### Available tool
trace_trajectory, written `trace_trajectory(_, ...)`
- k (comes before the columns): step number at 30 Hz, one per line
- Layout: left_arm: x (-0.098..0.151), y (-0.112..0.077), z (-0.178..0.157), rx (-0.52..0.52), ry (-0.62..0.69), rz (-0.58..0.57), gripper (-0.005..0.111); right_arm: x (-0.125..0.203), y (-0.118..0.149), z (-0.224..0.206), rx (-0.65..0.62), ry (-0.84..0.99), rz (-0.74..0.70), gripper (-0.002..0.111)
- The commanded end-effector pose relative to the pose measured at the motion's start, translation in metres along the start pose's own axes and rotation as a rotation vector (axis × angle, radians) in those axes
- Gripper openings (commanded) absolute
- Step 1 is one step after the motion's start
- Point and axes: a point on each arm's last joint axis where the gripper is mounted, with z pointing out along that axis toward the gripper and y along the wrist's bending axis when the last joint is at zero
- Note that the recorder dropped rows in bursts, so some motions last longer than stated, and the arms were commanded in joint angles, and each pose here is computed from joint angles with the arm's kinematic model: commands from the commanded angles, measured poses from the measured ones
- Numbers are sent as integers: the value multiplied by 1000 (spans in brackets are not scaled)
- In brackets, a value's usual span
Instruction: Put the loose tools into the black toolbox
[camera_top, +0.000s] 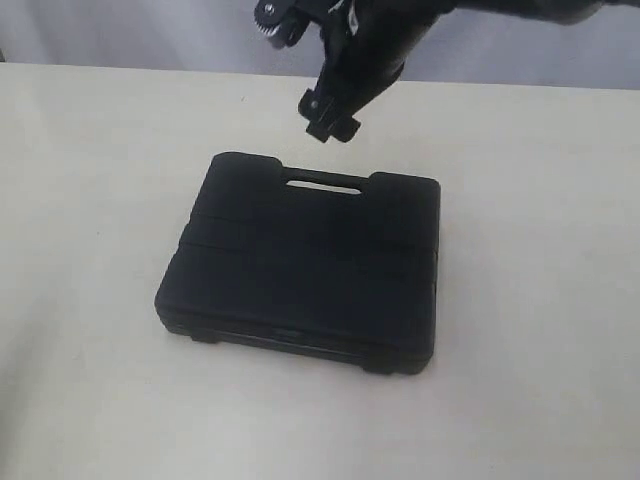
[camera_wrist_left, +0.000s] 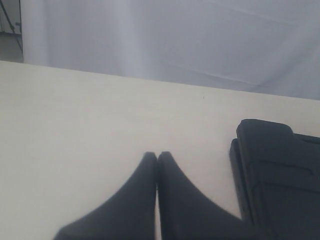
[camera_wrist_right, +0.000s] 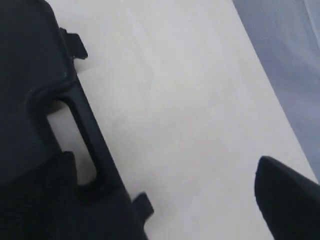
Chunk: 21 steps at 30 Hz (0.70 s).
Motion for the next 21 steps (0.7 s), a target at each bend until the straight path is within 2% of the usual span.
trace_trajectory(1, -1, -1, 0, 6, 1, -1, 0, 23, -18, -50, 23, 161, 149, 78)
trace_trajectory(4, -1, -1, 0, 6, 1, -1, 0, 40, -19, -79, 14, 285, 278, 60)
trace_trajectory(6, -1, -1, 0, 6, 1, -1, 0, 45, -14, -93, -33, 270, 347, 51)
trace_trajectory(11, -1, -1, 0, 6, 1, -1, 0, 91, 21, -138, -209, 245, 464, 32)
trace_trajectory(12, -1, -1, 0, 6, 1, -1, 0, 116, 38, -158, -276, 227, 514, 24)
trace_trajectory(13, -1, -1, 0, 6, 1, -1, 0, 124, 44, -165, -295, 185, 534, 20)
trace_trajectory(17, -1, 0, 0, 5, 0, 5, 0, 148, 61, -188, -293, -204, 653, -1)
trace_trajectory(21, -1, 0, 0, 5, 0, 5, 0, 164, 72, -202, -311, -487, 784, 0)
